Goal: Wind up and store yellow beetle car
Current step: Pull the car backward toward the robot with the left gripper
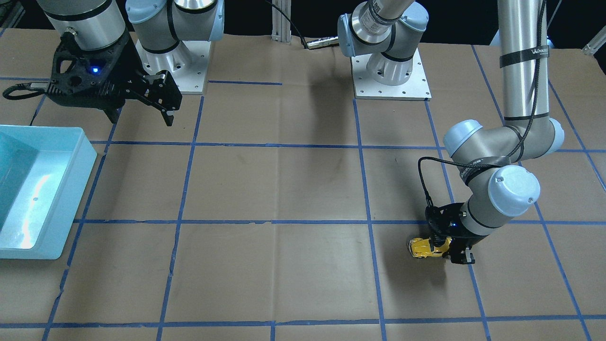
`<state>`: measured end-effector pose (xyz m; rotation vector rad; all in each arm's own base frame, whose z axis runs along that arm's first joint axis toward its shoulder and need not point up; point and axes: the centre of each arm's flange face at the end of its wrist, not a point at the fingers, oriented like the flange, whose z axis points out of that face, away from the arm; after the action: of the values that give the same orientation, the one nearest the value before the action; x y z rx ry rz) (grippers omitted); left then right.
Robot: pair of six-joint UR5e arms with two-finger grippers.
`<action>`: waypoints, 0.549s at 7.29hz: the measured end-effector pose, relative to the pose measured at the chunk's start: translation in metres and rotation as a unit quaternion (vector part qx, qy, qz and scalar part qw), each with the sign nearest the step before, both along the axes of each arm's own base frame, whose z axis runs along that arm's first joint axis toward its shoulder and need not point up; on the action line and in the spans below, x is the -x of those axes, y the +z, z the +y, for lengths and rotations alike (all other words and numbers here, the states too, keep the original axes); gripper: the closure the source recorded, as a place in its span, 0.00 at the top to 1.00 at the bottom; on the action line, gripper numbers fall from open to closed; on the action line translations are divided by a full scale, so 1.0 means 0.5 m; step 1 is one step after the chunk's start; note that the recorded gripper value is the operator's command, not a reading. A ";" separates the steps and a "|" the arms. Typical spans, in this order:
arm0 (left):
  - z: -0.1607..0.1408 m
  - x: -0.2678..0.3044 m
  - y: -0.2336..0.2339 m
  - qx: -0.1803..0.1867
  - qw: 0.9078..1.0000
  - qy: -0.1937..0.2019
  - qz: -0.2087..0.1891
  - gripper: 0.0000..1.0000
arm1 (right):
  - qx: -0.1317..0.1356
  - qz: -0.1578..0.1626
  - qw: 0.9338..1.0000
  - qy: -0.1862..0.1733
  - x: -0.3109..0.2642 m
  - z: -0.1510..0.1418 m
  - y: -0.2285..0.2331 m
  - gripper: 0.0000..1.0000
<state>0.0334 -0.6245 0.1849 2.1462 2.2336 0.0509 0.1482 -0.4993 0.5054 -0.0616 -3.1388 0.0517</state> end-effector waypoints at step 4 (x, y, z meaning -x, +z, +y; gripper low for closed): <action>0.002 -0.039 0.000 0.000 1.000 0.003 0.000 0.18 | 0.000 0.000 1.000 0.000 -0.001 0.000 0.000 1.00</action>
<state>0.0527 -0.6235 0.1852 2.1411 2.2397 0.0513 0.1485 -0.4992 0.5055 -0.0606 -3.1382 0.0515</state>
